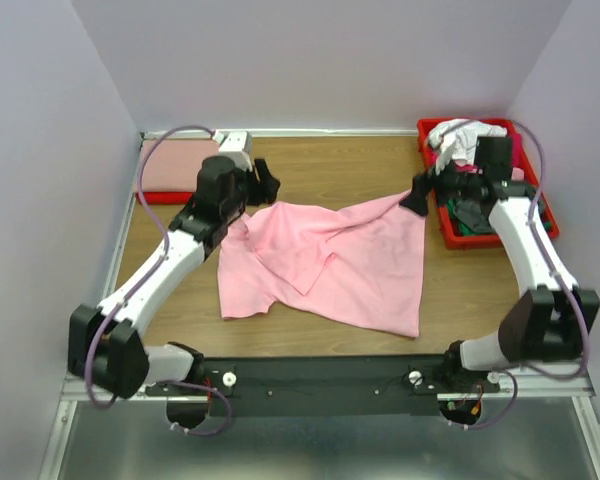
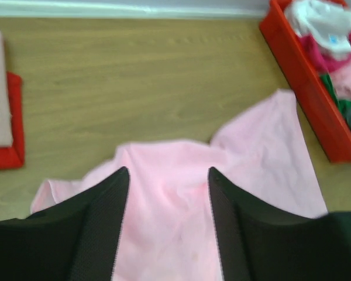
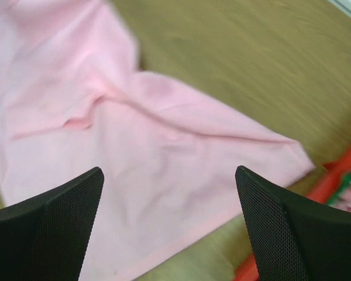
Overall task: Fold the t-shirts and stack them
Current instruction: Flatten the tshirt out
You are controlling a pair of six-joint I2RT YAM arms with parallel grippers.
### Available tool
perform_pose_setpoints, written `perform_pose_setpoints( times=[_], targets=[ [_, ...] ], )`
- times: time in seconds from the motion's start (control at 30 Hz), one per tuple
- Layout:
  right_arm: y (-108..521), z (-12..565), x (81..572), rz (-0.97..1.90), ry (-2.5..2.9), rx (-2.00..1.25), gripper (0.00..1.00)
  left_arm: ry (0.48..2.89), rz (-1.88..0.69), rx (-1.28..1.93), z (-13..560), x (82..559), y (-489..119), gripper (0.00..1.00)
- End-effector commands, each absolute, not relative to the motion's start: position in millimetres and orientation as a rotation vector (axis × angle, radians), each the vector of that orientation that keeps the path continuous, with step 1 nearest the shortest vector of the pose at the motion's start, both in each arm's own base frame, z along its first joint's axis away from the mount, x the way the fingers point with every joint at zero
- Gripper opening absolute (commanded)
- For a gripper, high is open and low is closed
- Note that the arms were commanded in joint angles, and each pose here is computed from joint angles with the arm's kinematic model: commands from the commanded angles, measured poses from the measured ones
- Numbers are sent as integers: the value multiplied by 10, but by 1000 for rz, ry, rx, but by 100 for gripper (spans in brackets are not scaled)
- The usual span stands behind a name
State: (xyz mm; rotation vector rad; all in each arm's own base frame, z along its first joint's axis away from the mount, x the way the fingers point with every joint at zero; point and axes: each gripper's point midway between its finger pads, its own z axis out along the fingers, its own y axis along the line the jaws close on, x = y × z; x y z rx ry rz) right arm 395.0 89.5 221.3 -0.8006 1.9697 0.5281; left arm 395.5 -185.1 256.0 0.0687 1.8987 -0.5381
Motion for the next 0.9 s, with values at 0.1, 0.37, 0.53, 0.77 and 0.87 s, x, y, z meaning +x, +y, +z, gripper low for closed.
perform_pose_setpoints(
  times=[0.1, 0.37, 0.53, 0.77, 0.87],
  targets=[
    [1387, 1525, 2373, 842, 1865, -1269, 99, 2182, -757, 220, 1691, 2671, -2259, 40],
    [1352, 1306, 2378, 831, 1996, -1074, 95, 2203, -921, -213, 1397, 2337, -2373, 54],
    [1239, 1136, 2471, 753, 2098, -1027, 95, 2214, -903, -391, 1230, 2498, -2409, 65],
    [1222, 1127, 2474, 735, 2100, -1024, 95, 2308, -791, -554, 943, 2661, -2475, 58],
    [1212, 1125, 2476, 730, 2104, -1020, 95, 2364, -651, -625, 813, 2640, -2343, 57]
  ],
)
